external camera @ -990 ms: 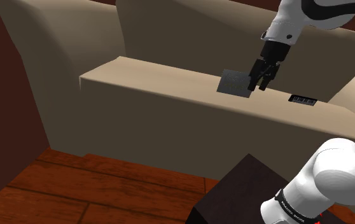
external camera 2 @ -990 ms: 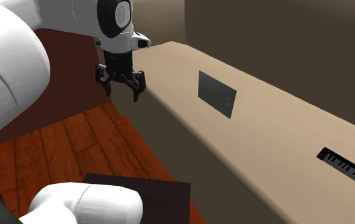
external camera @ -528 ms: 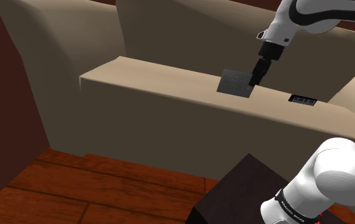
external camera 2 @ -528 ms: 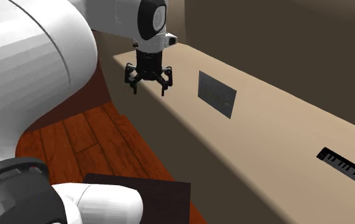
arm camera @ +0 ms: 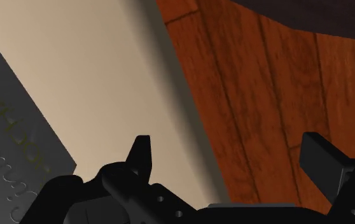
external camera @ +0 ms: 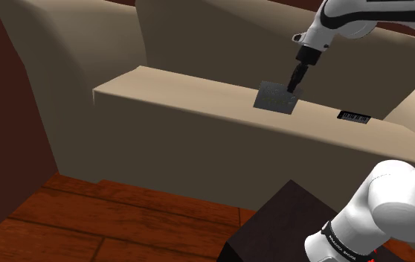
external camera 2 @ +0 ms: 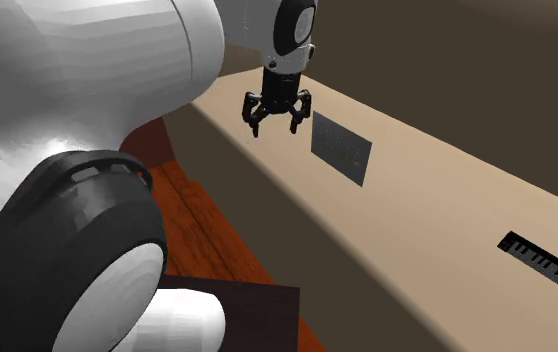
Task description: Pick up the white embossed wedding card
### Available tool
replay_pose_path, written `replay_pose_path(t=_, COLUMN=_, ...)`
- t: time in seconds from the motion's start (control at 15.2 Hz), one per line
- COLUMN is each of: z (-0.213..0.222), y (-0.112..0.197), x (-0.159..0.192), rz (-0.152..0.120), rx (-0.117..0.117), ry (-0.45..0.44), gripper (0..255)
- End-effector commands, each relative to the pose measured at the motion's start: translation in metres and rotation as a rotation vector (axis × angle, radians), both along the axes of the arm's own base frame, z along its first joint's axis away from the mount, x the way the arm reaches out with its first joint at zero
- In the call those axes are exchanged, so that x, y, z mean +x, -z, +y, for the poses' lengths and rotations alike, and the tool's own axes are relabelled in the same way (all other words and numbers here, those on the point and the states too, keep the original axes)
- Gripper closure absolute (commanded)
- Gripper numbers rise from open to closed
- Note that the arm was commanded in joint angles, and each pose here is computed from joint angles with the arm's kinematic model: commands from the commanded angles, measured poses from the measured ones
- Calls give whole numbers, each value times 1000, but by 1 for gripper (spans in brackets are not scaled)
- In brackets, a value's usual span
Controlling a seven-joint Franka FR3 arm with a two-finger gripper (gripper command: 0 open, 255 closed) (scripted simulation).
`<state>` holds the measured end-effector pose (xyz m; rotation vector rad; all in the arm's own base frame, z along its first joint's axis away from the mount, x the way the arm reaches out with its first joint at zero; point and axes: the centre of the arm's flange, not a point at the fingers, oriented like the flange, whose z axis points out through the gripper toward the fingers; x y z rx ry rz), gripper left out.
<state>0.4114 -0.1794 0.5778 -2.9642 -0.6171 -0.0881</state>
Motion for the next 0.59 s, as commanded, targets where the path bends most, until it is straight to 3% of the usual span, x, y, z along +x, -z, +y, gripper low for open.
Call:
replay_pose_path(t=0.0, z=-17, y=0, x=20, rz=-22, rx=-1, ry=-73, gripper=0)
replay_pose_path(t=0.53, z=-74, y=-3, x=104, rz=-105, rx=6, ry=-338, gripper=0)
